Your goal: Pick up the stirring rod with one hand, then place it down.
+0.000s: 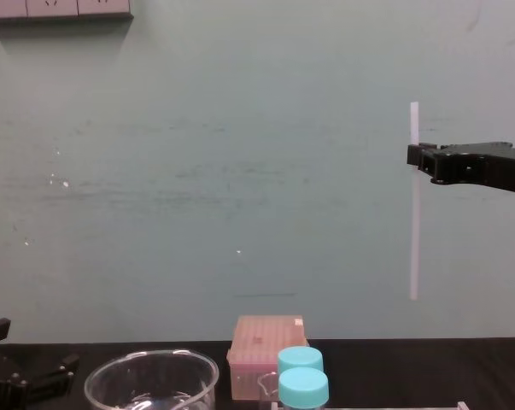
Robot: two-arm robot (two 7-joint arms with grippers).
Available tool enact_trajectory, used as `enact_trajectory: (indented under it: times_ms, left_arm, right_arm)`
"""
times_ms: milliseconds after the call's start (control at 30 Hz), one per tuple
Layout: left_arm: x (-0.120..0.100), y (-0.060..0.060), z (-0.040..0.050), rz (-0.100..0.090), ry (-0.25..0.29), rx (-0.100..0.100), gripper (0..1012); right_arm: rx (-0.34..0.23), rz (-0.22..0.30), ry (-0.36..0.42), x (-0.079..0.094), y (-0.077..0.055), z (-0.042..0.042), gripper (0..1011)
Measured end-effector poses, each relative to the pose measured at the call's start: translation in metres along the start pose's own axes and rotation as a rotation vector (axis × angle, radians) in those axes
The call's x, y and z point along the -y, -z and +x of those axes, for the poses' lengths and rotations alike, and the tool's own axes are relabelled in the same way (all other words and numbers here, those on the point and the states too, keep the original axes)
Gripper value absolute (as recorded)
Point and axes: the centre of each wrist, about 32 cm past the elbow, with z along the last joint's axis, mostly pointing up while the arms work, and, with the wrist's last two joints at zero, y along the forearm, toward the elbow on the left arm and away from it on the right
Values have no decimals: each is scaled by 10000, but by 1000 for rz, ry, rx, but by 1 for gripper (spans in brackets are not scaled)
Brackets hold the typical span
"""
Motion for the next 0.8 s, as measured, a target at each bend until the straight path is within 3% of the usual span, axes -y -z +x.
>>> enact_trajectory:
  times_ms: [800]
  left_arm:
    - [0,0,0,0,0,0,1005]
  right_arm:
    - [0,0,0,0,0,0,62]
